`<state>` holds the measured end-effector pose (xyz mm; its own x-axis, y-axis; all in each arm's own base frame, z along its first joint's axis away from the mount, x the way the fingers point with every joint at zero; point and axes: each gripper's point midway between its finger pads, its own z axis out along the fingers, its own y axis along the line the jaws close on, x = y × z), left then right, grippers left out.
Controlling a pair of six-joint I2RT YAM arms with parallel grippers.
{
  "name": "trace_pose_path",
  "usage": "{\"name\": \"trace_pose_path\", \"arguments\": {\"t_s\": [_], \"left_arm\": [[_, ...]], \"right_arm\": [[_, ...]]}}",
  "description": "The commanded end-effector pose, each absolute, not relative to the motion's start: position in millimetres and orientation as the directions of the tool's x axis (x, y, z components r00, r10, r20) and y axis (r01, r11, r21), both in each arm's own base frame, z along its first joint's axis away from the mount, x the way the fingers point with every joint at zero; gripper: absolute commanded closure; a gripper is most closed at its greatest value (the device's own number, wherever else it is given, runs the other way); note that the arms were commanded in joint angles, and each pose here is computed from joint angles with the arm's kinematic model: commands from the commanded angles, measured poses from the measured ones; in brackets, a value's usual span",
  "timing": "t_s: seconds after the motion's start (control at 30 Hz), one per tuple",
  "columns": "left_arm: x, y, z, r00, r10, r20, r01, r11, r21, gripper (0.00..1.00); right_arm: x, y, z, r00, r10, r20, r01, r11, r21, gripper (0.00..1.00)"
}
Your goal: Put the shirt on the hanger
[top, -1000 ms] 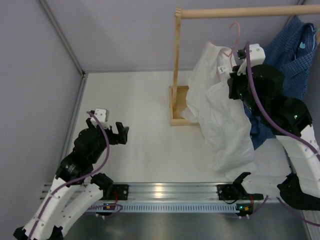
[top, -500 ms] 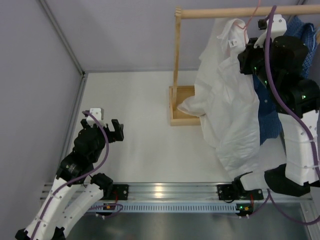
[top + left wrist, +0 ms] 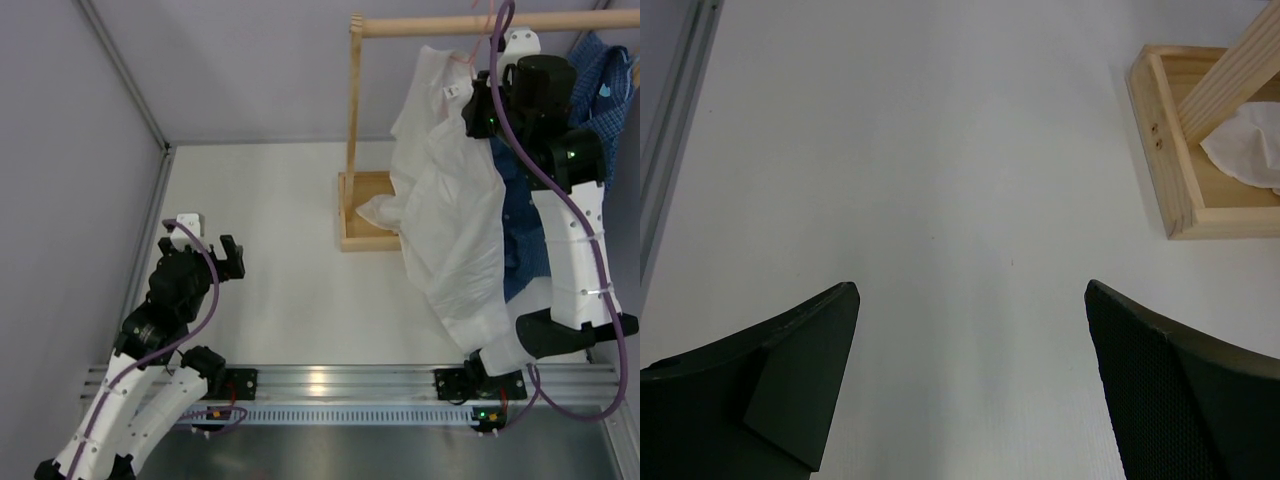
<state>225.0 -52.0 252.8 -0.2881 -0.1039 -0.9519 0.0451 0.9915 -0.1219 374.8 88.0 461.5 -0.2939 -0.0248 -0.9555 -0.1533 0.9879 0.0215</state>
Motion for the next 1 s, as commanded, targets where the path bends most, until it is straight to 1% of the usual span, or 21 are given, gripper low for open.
{"name": "trace_pose_path", "arguments": {"t_s": [0.0, 0.27, 0.33, 0.37, 0.4, 0.47, 0.5, 0.57, 0.6, 0.63, 0.73, 0.77, 0.8, 0.83, 0.87, 0.9, 0.93, 0.97], "left_arm": [[232.9, -47.3, 249.6, -0.298, -0.118, -0.947, 0.006, 0.992, -0.125, 0.02], [239.2, -33.8, 246.7, -0.309, -0.147, -0.94, -0.052, 0.989, -0.138, 0.02], [239.6, -33.4, 245.3, -0.313, -0.147, -0.938, -0.054, 0.989, -0.137, 0.02], [239.6, -33.4, 245.3, -0.313, -0.147, -0.938, -0.054, 0.989, -0.137, 0.02], [239.9, -33.1, 245.0, -0.314, -0.147, -0.938, -0.056, 0.989, -0.136, 0.02], [239.5, -32.9, 245.6, -0.312, -0.148, -0.939, -0.056, 0.989, -0.138, 0.02], [239.4, -32.6, 245.3, -0.313, -0.148, -0.938, -0.057, 0.989, -0.136, 0.02], [240.0, -32.4, 245.7, -0.313, -0.147, -0.938, -0.058, 0.989, -0.135, 0.02], [240.0, -32.0, 245.7, -0.312, -0.147, -0.938, -0.06, 0.989, -0.135, 0.02], [240.0, -31.8, 245.7, -0.312, -0.149, -0.938, -0.062, 0.989, -0.136, 0.02], [239.4, -29.9, 247.2, -0.306, -0.15, -0.94, -0.07, 0.988, -0.135, 0.02], [239.1, -28.7, 248.6, -0.299, -0.152, -0.942, -0.074, 0.988, -0.136, 0.02], [237.6, -26.3, 251.4, -0.285, -0.156, -0.946, -0.083, 0.987, -0.137, 0.02], [236.5, -24.5, 252.8, -0.277, -0.158, -0.948, -0.089, 0.986, -0.138, 0.02], [234.8, -22.6, 255.5, -0.262, -0.162, -0.951, -0.094, 0.985, -0.141, 0.02], [231.4, -20.2, 259.0, -0.242, -0.167, -0.956, -0.099, 0.984, -0.147, 0.02], [230.2, -18.4, 260.3, -0.234, -0.17, -0.957, -0.105, 0.983, -0.149, 0.02], [229.2, -14.8, 261.5, -0.224, -0.17, -0.96, -0.121, 0.982, -0.145, 0.02]], "right_arm": [[376.1, 77.0, 490.5, -0.19, 0.017, -0.982, -0.108, 0.993, 0.038, 1.0], [374.2, 75.3, 473.2, -0.225, 0.043, -0.973, -0.06, 0.997, 0.058, 1.0], [372.2, 76.5, 471.9, -0.227, 0.046, -0.973, -0.059, 0.996, 0.06, 0.93], [371.9, 76.9, 468.1, -0.234, 0.047, -0.971, -0.059, 0.996, 0.062, 0.87], [369.0, 76.6, 470.3, -0.226, 0.049, -0.973, -0.061, 0.996, 0.064, 0.69], [364.9, 78.2, 470.4, -0.222, 0.05, -0.974, -0.069, 0.995, 0.067, 0.47], [358.2, 76.4, 476.7, -0.203, 0.054, -0.978, -0.07, 0.995, 0.07, 0.35], [349.8, 75.0, 482.9, -0.186, 0.06, -0.981, -0.076, 0.994, 0.076, 0.27], [339.4, 73.1, 490.6, -0.164, 0.066, -0.984, -0.084, 0.993, 0.08, 0.09], [333.1, 71.3, 493.1, -0.155, 0.065, -0.986, -0.088, 0.993, 0.08, 0.01], [303.1, 65.0, 499.0, -0.121, 0.059, -0.991, -0.113, 0.991, 0.073, 0.01], [297.7, 64.3, 485.3, -0.15, 0.047, -0.988, -0.116, 0.991, 0.065, 0.01], [277.2, 56.8, 490.1, -0.119, 0.053, -0.991, -0.114, 0.991, 0.067, 0.0], [268.1, 53.3, 484.6, -0.121, 0.056, -0.991, -0.109, 0.992, 0.069, 0.0], [265.6, 51.5, 458.8, -0.17, 0.042, -0.985, -0.099, 0.993, 0.06, 0.0], [242.2, 43.8, 457.7, -0.137, 0.037, -0.99, -0.103, 0.993, 0.051, 0.01], [234.0, 40.4, 447.3, -0.143, 0.03, -0.989, -0.1, 0.994, 0.045, 0.01], [217.6, 32.0, 424.5, -0.155, 0.023, -0.988, -0.082, 0.996, 0.036, 0.01]]}}
